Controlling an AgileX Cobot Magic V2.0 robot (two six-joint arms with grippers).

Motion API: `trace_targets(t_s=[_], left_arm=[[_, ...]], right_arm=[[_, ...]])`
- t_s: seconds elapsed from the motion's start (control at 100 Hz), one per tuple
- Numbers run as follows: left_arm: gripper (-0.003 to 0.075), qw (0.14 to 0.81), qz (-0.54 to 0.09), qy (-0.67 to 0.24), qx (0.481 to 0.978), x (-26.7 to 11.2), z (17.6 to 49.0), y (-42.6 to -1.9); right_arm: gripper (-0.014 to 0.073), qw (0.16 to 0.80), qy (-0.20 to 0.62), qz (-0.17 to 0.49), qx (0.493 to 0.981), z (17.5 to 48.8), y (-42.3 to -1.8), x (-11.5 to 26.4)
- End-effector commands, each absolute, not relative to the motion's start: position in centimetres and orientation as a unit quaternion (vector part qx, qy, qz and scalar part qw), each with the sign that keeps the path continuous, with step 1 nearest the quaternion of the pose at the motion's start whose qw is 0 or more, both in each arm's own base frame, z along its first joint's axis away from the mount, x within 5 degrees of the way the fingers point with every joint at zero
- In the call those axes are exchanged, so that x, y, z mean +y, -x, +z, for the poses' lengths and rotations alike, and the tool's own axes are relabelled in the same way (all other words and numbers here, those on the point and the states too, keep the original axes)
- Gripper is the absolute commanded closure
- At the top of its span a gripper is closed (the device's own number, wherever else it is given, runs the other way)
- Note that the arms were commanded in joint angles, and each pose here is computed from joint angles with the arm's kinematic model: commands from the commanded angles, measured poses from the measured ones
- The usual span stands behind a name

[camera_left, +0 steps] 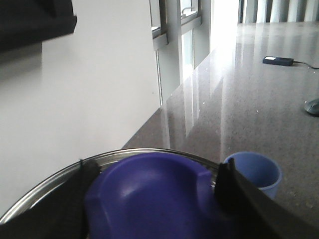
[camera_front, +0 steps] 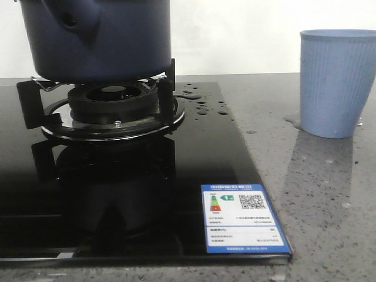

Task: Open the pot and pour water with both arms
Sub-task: 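Move the right gripper over to the light blue cup, then close the right gripper on the cup and lift it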

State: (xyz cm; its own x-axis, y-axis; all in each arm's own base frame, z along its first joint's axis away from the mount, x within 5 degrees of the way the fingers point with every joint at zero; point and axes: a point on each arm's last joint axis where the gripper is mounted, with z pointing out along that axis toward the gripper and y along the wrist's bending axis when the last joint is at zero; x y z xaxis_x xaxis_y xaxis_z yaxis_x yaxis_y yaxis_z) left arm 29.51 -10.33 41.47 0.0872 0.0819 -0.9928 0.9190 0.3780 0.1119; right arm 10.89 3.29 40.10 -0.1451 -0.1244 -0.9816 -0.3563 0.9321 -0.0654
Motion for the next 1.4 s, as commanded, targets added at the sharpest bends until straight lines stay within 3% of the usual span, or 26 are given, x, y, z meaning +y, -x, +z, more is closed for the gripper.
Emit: trace_targets(t_s=[0.0,0.19,0.31,0.48,0.68,1.12,1.39], left_arm=[[0.0475,0.638,-0.383,-0.415,0.523,-10.3,45.9,-26.5],[0.0475,0.659,-0.369,-0.427,0.497,-10.1,48.0,-23.7],[0.0475,0.667,-0.363,-0.432,0.486,-10.0,48.8,-22.6],[0.0475,0.671,-0.358,-0.434,0.483,-9.9,49.1,-22.1],[0.0475,0.666,-0.368,-0.427,0.489,-9.9,49.1,-22.1],[0.0475,0.658,-0.378,-0.429,0.49,-10.0,49.1,-21.9],[0.0475,0.659,-0.377,-0.429,0.49,-10.0,49.1,-21.9]], right_arm=[[-0.006,0.659,0.135,0.065,0.737,39.3,-11.8,2.7],[-0.006,0.664,0.071,0.019,0.744,32.3,-13.5,1.4],[-0.006,0.661,0.071,0.015,0.747,29.7,-13.5,1.6],[-0.006,0.68,0.118,0.059,0.721,30.0,-13.2,3.5],[-0.006,0.713,0.115,0.06,0.689,30.6,-14.0,4.3],[-0.006,0.648,0.102,0.064,0.752,27.8,-16.8,5.2],[-0.006,0.645,0.069,0.049,0.76,26.7,-18.9,5.4]])
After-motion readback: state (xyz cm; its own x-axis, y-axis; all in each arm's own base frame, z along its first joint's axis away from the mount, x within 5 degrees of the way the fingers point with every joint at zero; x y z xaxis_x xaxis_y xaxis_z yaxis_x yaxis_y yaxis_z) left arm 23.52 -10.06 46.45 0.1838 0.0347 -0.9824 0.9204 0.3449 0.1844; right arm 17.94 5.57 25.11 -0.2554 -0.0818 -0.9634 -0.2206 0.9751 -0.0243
